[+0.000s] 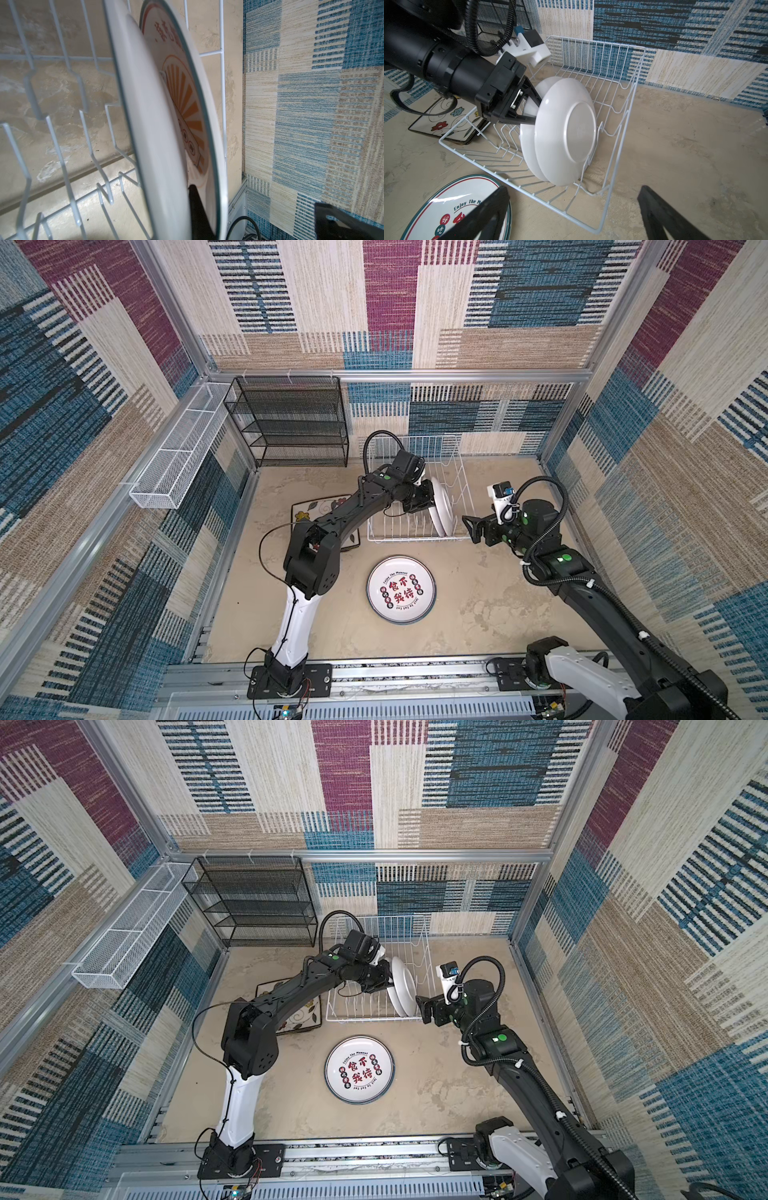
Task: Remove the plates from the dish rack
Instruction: 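Close the left gripper on the white plate's rim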
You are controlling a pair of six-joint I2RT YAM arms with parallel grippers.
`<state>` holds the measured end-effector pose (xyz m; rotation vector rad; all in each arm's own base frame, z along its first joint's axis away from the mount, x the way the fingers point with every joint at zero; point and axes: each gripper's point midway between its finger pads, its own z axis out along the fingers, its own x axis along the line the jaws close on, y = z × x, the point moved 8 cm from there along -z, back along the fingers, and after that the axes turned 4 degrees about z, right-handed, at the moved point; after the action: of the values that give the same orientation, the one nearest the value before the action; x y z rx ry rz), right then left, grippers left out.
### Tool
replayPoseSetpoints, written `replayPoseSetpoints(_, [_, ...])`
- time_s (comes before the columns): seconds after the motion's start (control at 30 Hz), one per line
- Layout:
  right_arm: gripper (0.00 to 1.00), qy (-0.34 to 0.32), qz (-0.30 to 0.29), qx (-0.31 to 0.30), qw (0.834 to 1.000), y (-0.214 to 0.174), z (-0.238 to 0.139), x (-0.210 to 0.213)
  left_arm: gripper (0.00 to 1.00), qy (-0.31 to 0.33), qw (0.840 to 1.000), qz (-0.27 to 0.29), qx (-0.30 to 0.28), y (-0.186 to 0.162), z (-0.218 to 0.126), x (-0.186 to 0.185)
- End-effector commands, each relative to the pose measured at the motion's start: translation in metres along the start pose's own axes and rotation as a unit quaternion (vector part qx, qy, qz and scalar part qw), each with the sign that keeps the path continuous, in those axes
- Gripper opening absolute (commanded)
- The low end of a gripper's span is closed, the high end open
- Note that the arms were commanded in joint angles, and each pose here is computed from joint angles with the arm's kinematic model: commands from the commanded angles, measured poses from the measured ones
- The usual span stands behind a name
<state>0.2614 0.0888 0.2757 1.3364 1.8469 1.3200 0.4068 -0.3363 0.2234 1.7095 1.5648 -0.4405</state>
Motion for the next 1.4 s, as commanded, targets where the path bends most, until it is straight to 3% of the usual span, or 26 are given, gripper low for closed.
replayPoseSetpoints(0.0, [0.99,-0.001,0.001,-0.022,1.0,0.009,-0.002,0.0,0.07,0.012,1.0,-0.02,-0.001,-0.002,-0.003,0.002])
replayPoseSetpoints(0.2, [0.99,0.0,0.0,-0.029,1.0,0.012,-0.005,0.001,0.0,-0.006,1.0,-0.02,-0.011,0.0,-0.008,-0.006])
replayPoseSetpoints(0.87, [0.99,0.004,0.0,-0.044,0.999,0.024,-0.009,0.003,0.0,-0.032,0.999,0.011,-0.029,0.002,-0.042,-0.031])
replayPoseSetpoints(1.37, [0.99,0.01,0.009,-0.055,0.998,0.027,-0.014,0.005,0.0,-0.01,0.998,0.051,-0.041,-0.001,-0.076,-0.046])
